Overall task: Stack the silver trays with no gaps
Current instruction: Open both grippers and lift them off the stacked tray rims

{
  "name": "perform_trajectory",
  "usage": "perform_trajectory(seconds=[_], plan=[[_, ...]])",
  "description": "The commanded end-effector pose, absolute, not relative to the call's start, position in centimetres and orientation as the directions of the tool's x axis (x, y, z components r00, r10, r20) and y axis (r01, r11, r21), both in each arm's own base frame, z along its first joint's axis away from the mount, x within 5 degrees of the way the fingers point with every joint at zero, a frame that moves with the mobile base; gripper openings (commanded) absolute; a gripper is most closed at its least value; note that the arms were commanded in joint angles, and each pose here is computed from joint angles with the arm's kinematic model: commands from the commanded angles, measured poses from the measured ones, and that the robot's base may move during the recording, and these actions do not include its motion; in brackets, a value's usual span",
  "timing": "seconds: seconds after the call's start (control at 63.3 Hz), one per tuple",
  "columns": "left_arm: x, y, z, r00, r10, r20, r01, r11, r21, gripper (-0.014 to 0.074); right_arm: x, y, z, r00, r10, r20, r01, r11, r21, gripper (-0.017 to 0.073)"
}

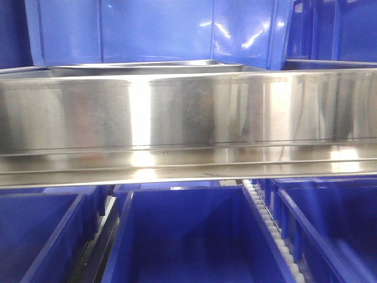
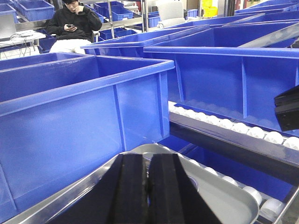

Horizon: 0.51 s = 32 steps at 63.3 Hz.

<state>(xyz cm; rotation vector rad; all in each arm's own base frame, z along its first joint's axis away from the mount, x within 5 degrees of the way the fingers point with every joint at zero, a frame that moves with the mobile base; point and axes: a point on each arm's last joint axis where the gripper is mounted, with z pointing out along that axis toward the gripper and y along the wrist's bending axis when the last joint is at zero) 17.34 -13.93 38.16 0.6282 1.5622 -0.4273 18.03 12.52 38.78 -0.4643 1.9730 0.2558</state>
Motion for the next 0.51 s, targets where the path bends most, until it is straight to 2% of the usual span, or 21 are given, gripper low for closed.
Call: perform_trajectory(seconds=[0.0,0.49], plan=[[17.07,-14.01,38.37,0.010,0.128,-0.992,0.632,0.768,0.105,-0.0009,17.88,12.44,39.30,-0.339,-0.204,-0.919,-0.443,0.896,-0.035,-0.0079],[17.07,-14.01,38.37,0.010,0.128,-0.992,0.632,0.768,0.105,-0.0009,17.77,12.37,39.78,-0.295,-0.202,-0.934,-0.452,0.891,-0.050,-0.0079]])
